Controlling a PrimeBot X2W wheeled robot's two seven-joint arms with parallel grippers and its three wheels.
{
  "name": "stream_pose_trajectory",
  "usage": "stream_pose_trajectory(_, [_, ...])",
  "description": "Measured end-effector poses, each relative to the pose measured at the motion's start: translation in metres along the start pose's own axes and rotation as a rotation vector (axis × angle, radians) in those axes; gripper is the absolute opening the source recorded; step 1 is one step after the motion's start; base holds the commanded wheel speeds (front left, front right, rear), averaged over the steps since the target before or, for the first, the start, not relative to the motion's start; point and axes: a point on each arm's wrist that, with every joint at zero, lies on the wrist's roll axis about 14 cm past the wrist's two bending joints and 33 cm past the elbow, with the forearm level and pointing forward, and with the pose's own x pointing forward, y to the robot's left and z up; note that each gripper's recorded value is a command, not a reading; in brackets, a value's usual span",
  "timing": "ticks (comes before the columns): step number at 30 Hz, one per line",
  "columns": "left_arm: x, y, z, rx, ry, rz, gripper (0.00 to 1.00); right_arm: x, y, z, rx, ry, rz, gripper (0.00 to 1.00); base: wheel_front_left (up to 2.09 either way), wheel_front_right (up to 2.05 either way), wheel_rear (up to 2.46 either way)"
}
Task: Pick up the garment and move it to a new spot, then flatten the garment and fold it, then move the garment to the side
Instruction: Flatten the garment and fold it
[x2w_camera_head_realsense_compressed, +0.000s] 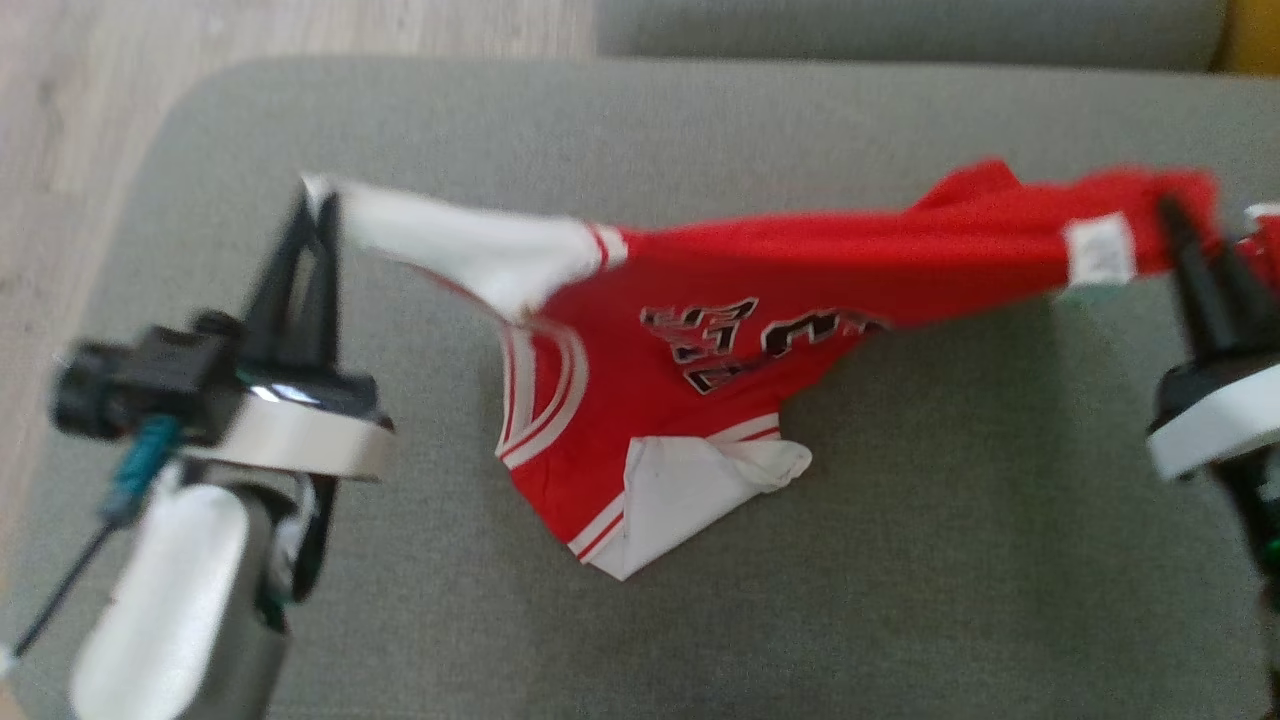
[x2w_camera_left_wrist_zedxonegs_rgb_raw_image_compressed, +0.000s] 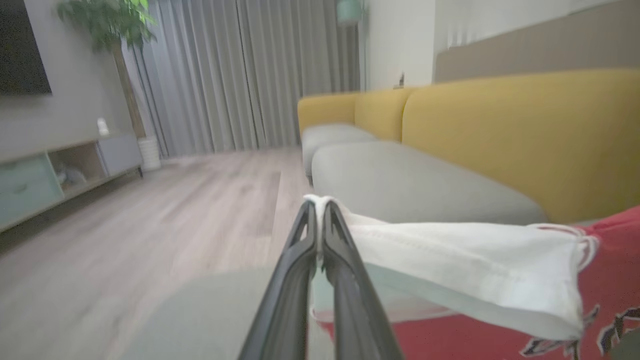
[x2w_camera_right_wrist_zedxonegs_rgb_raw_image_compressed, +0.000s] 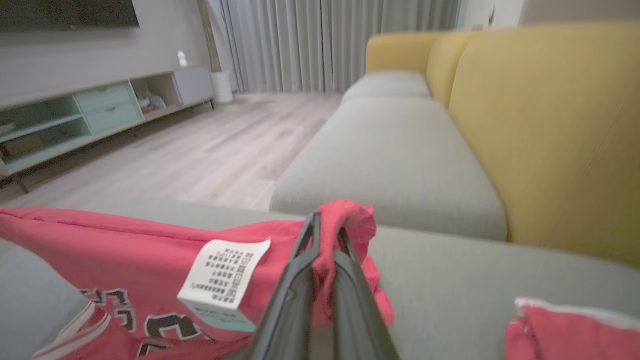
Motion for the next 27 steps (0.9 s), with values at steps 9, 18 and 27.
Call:
stream_pose_trajectory(9, [-0.037, -0.001, 0.230, 0.136, -0.630, -0.013, 0.00, -0.057, 0.011, 0.169, -0.186, -0.481, -0.046, 0.00, 0.00, 0.00, 0.00])
stream_pose_trajectory(18, [-0.047, -0.010, 0.301, 0.172, -0.749, -0.056, 0.00, -0.086, 0.012, 0.230, -0.236, -0.618, -0.076, 0.00, 0.00, 0.00, 0.00])
stream_pose_trajectory(27, [0.053, 0.001, 0.186, -0.045, -0.358, -0.071, 0.00, -0.009, -0.004, 0.179, -0.069, -0.417, -0.033, 0.00, 0.00, 0.00, 0.00])
